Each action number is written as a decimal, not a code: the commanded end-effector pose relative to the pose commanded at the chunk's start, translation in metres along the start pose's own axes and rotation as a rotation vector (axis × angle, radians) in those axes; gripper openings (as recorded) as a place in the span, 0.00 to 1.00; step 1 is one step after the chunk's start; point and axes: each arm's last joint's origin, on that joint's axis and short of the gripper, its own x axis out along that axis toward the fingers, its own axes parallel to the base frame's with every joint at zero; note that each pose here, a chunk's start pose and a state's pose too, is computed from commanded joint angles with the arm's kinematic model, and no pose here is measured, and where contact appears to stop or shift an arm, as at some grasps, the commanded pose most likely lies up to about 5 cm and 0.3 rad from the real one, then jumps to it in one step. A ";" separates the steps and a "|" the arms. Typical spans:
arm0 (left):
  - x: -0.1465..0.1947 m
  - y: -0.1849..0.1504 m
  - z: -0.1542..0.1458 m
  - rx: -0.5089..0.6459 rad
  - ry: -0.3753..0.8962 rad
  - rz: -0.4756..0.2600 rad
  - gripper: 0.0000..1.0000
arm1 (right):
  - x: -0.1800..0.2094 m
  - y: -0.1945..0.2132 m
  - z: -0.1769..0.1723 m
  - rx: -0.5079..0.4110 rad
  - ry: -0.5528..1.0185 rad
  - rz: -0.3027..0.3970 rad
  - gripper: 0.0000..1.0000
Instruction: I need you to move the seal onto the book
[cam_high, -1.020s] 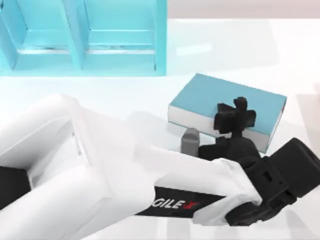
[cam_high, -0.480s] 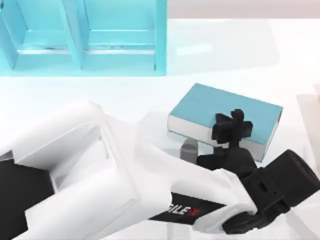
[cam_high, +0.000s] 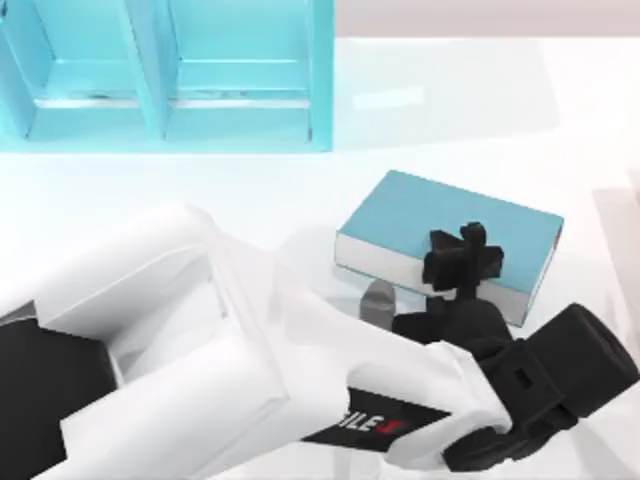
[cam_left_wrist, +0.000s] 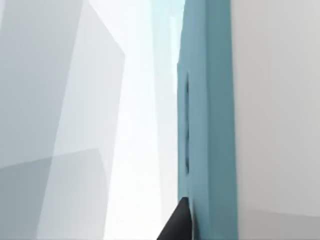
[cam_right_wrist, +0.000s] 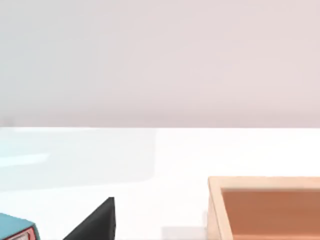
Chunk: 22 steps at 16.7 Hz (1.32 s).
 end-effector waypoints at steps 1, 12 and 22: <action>0.000 0.000 0.000 0.000 0.000 0.000 0.30 | 0.000 0.000 0.000 0.000 0.000 0.000 1.00; 0.000 0.000 0.000 0.000 0.000 0.000 1.00 | 0.000 0.000 0.000 0.000 0.000 0.000 1.00; -0.005 0.005 -0.002 0.004 0.001 0.005 1.00 | 0.000 0.000 0.000 0.000 0.000 0.000 1.00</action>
